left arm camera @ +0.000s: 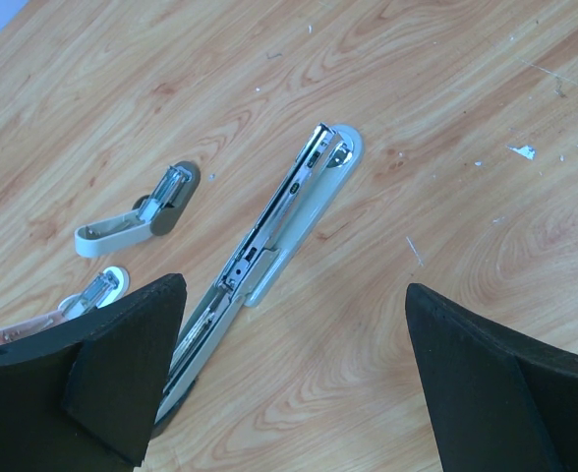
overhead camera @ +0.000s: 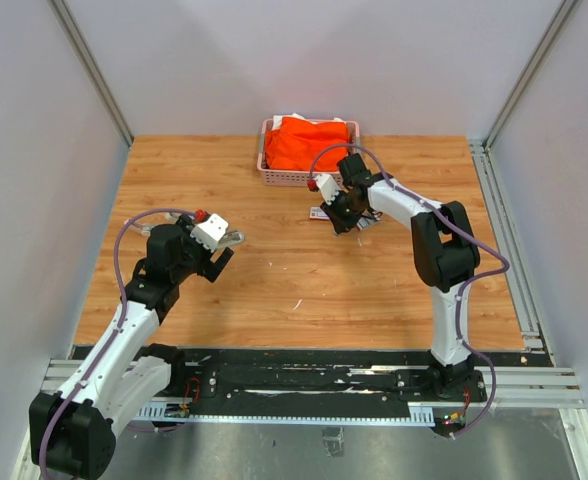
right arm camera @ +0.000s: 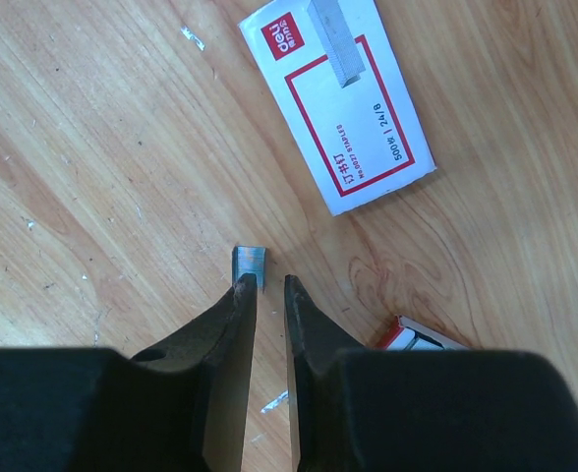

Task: Unload the staples from the stapler
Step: Pick up the staple from the center of the board.

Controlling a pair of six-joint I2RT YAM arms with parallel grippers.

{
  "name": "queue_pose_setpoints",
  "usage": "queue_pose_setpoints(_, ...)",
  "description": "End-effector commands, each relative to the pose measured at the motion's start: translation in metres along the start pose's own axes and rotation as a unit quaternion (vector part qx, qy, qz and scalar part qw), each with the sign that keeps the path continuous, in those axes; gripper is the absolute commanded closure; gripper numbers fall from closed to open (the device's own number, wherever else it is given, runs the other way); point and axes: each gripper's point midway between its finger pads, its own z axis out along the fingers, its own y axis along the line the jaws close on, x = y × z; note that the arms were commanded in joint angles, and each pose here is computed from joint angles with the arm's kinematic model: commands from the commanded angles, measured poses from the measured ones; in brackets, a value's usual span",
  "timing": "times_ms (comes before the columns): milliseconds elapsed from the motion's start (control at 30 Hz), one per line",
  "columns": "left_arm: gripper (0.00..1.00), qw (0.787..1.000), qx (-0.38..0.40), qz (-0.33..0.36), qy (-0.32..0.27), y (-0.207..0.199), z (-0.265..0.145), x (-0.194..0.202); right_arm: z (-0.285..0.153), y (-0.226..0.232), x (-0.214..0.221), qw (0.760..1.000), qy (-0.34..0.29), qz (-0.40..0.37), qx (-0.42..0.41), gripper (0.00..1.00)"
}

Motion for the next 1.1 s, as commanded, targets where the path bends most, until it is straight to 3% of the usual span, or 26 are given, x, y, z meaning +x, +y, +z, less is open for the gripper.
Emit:
queue_pose_setpoints(0, 0.02, 1.000, -0.006, 0.006, -0.012, 0.002, 0.000, -0.003, 0.004, 0.000, -0.004, 1.000, 0.004, 0.004, 0.003, 0.81)
queue_pose_setpoints(833, 0.02, 1.000, -0.007, 0.007, -0.011, 0.002, 0.000, -0.003, 0.017, 0.007, 0.000, 1.000, 0.009, 0.014, -0.017, 0.88)
queue_pose_setpoints(1067, 0.02, 1.000, -0.008, 0.008, -0.011, 0.002, 0.000, -0.003, 0.018, 0.010, 0.001, 1.000, 0.007, 0.014, -0.025, 0.99)
